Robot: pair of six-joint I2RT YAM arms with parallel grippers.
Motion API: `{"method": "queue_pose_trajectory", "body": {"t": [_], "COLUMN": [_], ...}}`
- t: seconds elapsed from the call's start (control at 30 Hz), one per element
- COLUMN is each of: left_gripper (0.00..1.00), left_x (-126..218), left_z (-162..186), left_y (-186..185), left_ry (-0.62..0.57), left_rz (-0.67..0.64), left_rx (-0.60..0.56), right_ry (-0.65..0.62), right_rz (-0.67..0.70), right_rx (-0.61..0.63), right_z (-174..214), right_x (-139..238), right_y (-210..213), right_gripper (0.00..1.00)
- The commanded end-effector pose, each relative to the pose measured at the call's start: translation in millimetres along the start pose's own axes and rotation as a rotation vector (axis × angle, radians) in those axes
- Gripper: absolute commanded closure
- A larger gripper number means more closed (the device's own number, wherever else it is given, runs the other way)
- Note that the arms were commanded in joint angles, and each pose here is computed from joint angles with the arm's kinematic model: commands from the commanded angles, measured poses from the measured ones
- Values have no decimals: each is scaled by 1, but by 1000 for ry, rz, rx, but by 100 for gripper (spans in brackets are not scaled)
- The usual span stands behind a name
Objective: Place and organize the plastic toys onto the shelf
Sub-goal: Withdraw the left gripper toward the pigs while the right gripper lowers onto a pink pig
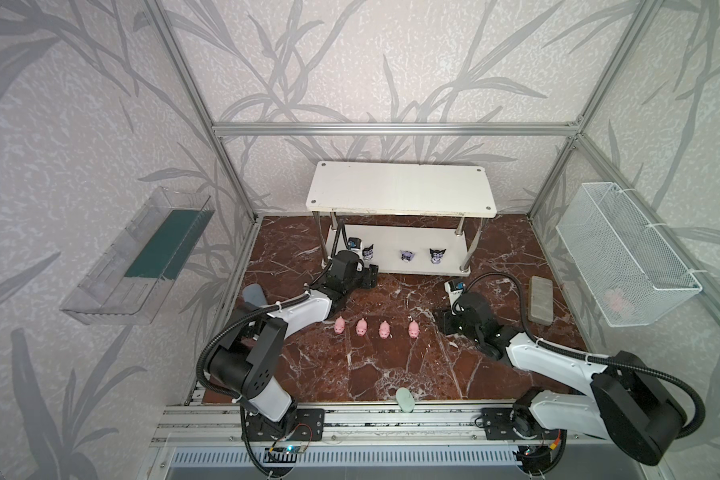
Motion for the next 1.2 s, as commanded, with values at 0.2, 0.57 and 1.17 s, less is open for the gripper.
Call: {"method": "queue_pose_trajectory", "body": {"t": [0.2,0.57,1.17], "left_gripper": [25,24,24], "left_x": [52,138,177], "left_z": [-8,6,29], "left_y": [-12,2,18], "left_ry": [-69,-101,-132], "left_rz": [-24,-111,-138], "left_rx": [10,64,97], "right_ry": [-23,69,226], "right_rz": [-9,9,70], "right_rx": [-16,-14,-19], "right_z": [-10,10,46], "right_x": [11,36,27], "right_y": [3,-5,-17], "right_gripper": [44,38,28]}}
Point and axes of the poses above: each gripper's point midway between its finger pads, its own x axis back along the fingers, its own y axis along the line the jaws close on, z = x × y, the point moved 2 cm from there along x, back along the fingers, and after that the axes turned 9 degrees about -x, right-handed, at the moved point
